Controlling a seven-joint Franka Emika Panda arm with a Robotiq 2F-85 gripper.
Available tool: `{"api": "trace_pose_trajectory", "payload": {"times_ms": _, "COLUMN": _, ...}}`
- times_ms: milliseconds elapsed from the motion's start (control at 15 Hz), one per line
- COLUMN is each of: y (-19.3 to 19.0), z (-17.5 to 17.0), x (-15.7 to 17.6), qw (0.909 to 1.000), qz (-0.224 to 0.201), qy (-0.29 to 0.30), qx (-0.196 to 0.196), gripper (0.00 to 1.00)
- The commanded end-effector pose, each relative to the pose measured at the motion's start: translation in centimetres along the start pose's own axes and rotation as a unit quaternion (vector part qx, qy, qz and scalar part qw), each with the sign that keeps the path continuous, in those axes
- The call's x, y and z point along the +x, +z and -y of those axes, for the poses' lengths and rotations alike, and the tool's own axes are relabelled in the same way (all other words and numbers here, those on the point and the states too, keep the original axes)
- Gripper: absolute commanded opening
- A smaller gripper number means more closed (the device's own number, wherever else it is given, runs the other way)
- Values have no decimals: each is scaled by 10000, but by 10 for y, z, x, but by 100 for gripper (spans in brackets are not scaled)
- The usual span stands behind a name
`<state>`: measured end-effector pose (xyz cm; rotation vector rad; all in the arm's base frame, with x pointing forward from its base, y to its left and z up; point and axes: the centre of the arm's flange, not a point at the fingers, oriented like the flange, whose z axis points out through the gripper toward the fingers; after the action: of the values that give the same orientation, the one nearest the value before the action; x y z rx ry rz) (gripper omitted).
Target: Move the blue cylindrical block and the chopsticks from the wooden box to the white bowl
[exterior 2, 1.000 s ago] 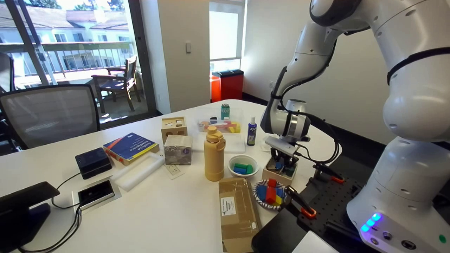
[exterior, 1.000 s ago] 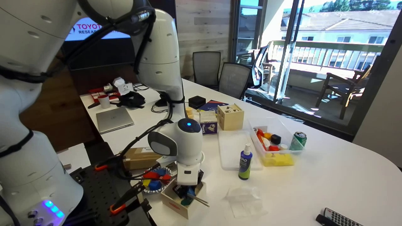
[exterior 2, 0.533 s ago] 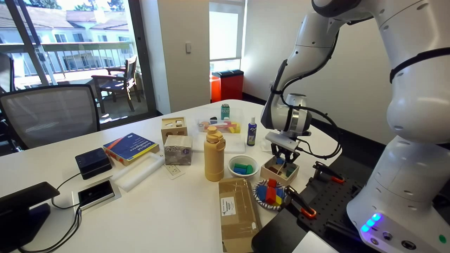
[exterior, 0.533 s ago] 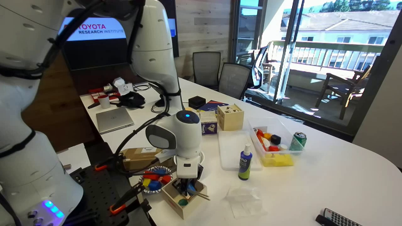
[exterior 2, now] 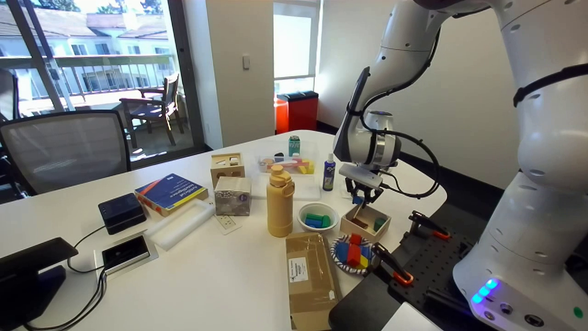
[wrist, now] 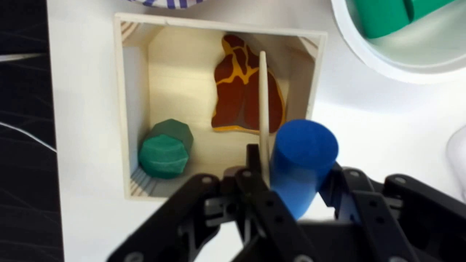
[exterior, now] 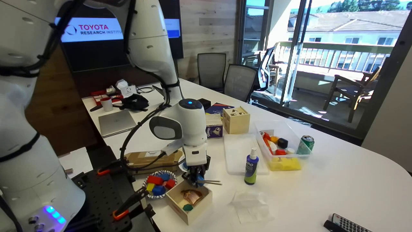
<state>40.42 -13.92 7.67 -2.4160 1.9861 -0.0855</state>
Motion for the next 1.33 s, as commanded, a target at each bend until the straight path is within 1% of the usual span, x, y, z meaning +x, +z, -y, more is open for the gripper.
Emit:
{"api": "trace_pose_trajectory", "payload": {"times_ms": 0, "y": -27, "z": 28, "x": -18, "qw": 9989, "qz": -234, "qy": -394, "qx": -115, "gripper": 14}}
{"api": "trace_pose_trajectory", "payload": {"times_ms": 133, "y": -21, "z": 40, "x": -33, "qw": 9968, "qz": -313, "qy": -699, "qx": -249, "gripper": 14}}
{"api": "trace_pose_trajectory", "payload": {"times_ms": 333, "y": -14, "z": 58, "x": -62, "qw": 9922, "qz": -267, "qy": -1160, "qx": -371, "gripper": 14}}
{"api": "trace_pose_trajectory", "payload": {"times_ms": 533, "y": -15, "z": 77, "x": -82, "qw": 9890, "qz": -213, "qy": -1405, "qx": -403, "gripper": 14}}
{"api": "trace_pose_trajectory", "payload": {"times_ms": 800, "y": -6, "z": 95, "x": -88, "qw": 9874, "qz": -196, "qy": -1502, "qx": -466, "gripper": 14}}
{"api": "trace_pose_trajectory", "payload": {"times_ms": 1000, "y": 2, "z": 99, "x": -87, "qw": 9876, "qz": -164, "qy": -1472, "qx": -517, "gripper": 14}}
{"api": "trace_pose_trajectory", "payload": {"times_ms": 1267, "y": 14, "z": 102, "x": -85, "qw": 9888, "qz": 1, "qy": -1383, "qx": -563, "gripper": 14}}
